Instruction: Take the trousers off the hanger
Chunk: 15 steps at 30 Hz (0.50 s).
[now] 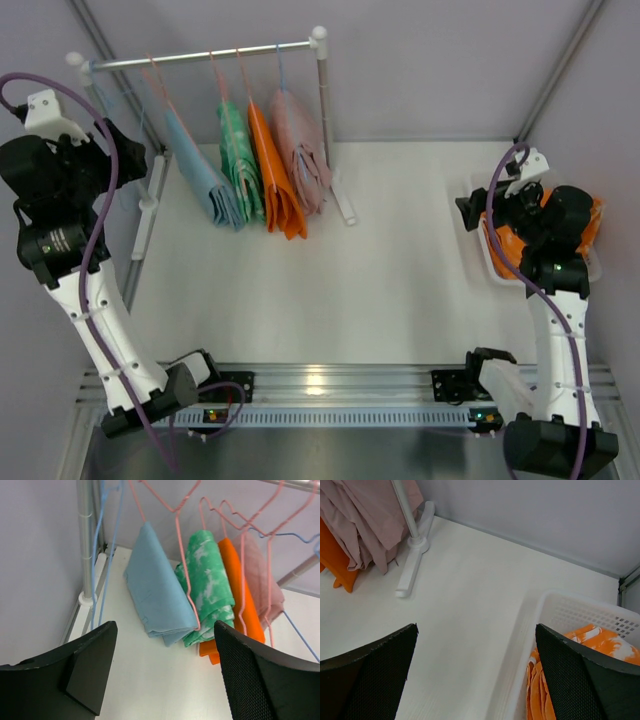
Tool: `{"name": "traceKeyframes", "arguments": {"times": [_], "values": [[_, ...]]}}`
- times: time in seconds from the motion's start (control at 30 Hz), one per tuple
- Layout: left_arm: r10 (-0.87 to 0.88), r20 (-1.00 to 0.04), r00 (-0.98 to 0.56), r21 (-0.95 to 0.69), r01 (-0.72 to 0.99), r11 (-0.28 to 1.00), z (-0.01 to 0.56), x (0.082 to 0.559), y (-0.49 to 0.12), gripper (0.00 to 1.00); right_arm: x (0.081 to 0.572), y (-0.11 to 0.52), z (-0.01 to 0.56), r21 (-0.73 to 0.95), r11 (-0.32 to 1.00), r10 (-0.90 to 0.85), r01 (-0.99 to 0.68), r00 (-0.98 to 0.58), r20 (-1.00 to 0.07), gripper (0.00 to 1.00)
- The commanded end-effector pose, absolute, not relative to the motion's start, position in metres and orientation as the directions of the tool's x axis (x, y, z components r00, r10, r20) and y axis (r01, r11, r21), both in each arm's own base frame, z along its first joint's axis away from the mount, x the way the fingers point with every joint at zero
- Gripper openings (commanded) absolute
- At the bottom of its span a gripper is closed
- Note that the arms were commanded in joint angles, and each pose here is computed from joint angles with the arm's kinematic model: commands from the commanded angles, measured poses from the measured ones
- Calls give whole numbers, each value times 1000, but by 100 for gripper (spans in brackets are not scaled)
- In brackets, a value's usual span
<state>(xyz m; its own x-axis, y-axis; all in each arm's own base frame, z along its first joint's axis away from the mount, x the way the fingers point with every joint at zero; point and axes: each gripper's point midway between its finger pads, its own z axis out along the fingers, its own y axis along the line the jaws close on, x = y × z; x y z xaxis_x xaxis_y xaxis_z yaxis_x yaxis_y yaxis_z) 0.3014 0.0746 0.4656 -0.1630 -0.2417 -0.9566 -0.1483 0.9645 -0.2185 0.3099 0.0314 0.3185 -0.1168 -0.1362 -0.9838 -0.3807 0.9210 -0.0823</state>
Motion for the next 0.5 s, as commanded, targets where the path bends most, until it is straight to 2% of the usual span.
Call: {"name": "traceKeyframes", "arguments": {"times": [0.0, 0.13, 0.47], "values": [[-192, -970, -152, -190, -27, 981, 472, 306, 59, 82, 303, 41, 316, -68, 906, -131, -419, -123, -984, 100], [-196, -963, -184, -218, 106, 970, 466, 315, 40, 80, 301, 43, 314, -47, 905, -114, -424, -135, -984, 100], [-269, -935, -231, -309, 156, 938, 432, 366, 38, 72, 301, 45, 305, -10, 905, -90, -425, -169, -981, 100]]}}
